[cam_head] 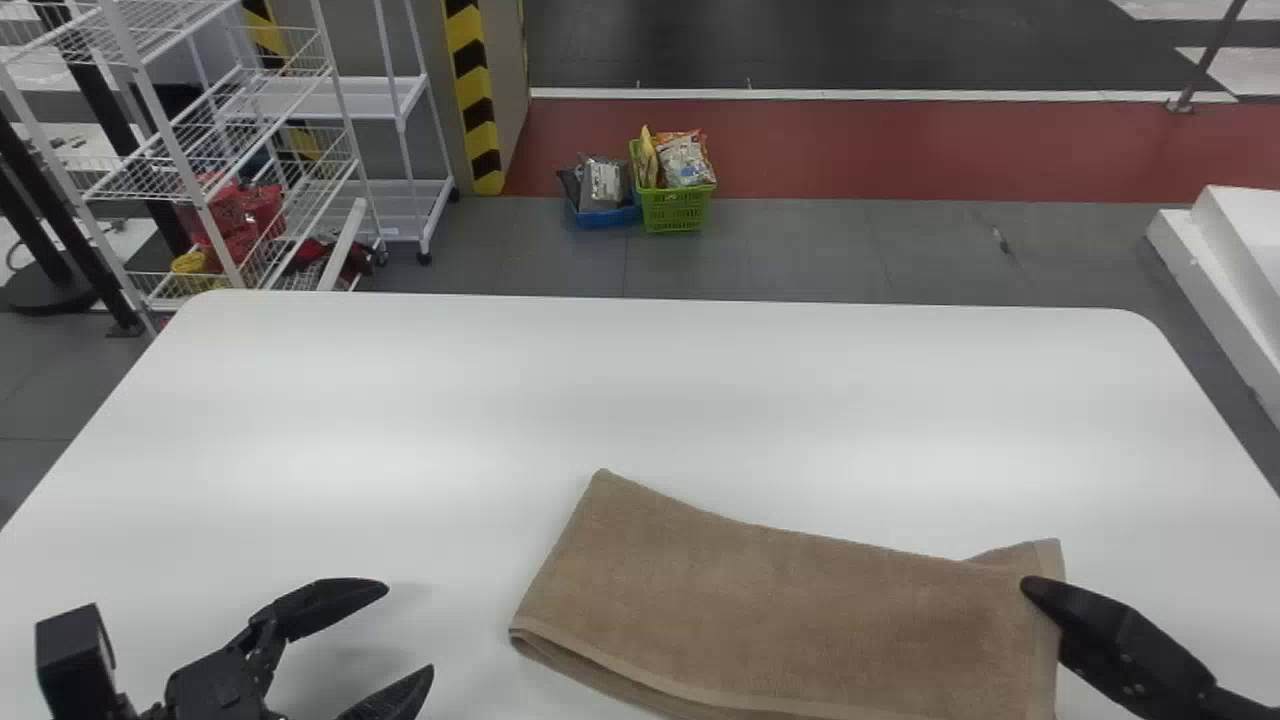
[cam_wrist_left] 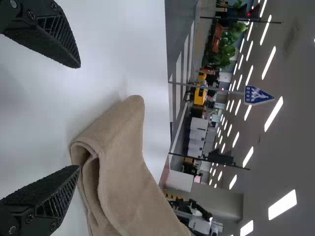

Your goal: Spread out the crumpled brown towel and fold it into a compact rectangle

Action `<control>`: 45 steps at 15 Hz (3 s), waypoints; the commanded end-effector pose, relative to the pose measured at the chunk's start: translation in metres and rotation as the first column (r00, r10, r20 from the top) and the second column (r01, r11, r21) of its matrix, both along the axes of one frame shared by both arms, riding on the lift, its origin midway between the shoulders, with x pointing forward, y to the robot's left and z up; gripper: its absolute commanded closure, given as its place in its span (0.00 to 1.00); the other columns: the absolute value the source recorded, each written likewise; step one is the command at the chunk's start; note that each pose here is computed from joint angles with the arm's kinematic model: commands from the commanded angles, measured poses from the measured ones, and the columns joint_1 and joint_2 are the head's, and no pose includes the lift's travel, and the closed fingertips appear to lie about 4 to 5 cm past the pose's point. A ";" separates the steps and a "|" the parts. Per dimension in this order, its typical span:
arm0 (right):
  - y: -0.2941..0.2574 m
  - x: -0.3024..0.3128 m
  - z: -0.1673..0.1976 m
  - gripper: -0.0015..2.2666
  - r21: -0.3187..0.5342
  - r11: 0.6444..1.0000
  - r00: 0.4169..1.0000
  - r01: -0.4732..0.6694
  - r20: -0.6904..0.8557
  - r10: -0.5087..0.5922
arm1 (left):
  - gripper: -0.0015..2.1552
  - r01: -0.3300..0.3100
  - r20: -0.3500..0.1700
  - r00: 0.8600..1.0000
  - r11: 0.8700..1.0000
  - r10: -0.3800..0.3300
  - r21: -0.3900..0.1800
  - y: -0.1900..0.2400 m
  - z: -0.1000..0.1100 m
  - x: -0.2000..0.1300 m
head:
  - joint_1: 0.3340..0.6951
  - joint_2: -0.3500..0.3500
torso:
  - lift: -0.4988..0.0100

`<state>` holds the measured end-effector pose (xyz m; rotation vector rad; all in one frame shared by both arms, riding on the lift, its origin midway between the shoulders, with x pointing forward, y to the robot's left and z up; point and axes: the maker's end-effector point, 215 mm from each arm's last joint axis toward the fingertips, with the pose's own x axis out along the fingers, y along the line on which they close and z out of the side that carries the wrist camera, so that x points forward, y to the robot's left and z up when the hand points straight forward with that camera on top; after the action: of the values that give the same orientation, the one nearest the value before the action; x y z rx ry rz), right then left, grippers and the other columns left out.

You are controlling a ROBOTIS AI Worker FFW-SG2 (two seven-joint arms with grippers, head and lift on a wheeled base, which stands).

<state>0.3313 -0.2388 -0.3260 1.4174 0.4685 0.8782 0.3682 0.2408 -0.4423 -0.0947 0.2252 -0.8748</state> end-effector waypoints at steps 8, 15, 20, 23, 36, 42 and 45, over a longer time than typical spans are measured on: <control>-0.025 0.004 -0.044 0.54 -0.151 0.988 0.992 0.042 -0.108 -0.059 | 0.04 -0.005 0.002 1.000 1.000 0.005 0.002 0.003 -0.004 -0.001 | 1.00 0.46 | 0.73; -0.023 -0.029 -0.067 0.54 -0.155 0.987 0.982 0.031 -0.181 -0.059 | 0.04 -0.010 -0.003 1.000 1.000 0.010 0.006 0.005 -0.006 -0.002 | 1.00 0.46 | 0.73; -0.026 -0.030 -0.078 0.54 -0.186 0.982 0.976 0.031 -0.208 -0.071 | 0.04 -0.009 -0.006 1.000 1.000 0.009 0.008 0.005 -0.008 -0.003 | 1.00 0.45 | 0.73; -0.028 -0.028 -0.079 0.41 -0.202 0.979 0.975 0.034 -0.208 -0.077 | 0.04 -0.006 -0.007 1.000 1.000 0.006 0.005 0.002 -0.008 -0.003 | 1.00 0.45 | 0.73; -0.064 -0.033 -0.051 0.11 -0.367 0.923 0.977 0.118 -0.125 -0.174 | 0.04 -0.003 -0.014 1.000 1.000 0.004 0.010 0.001 -0.011 -0.003 | 1.00 0.38 | 0.73; -0.088 -0.041 -0.032 0.13 -0.537 0.829 0.970 0.156 -0.074 -0.231 | 0.04 0.009 -0.012 1.000 1.000 -0.009 0.020 0.001 -0.011 -0.004 | 1.00 0.30 | 0.73; -0.077 -0.032 -0.036 0.13 -0.645 0.754 0.971 0.126 -0.077 -0.228 | 0.04 0.011 -0.015 1.000 1.000 -0.011 0.022 0.002 -0.011 -0.004 | 1.00 0.28 | 0.73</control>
<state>0.2957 -0.3271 -0.3667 0.9173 0.6471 0.3759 0.3640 0.2420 -0.4526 -0.0797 0.2476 -0.8846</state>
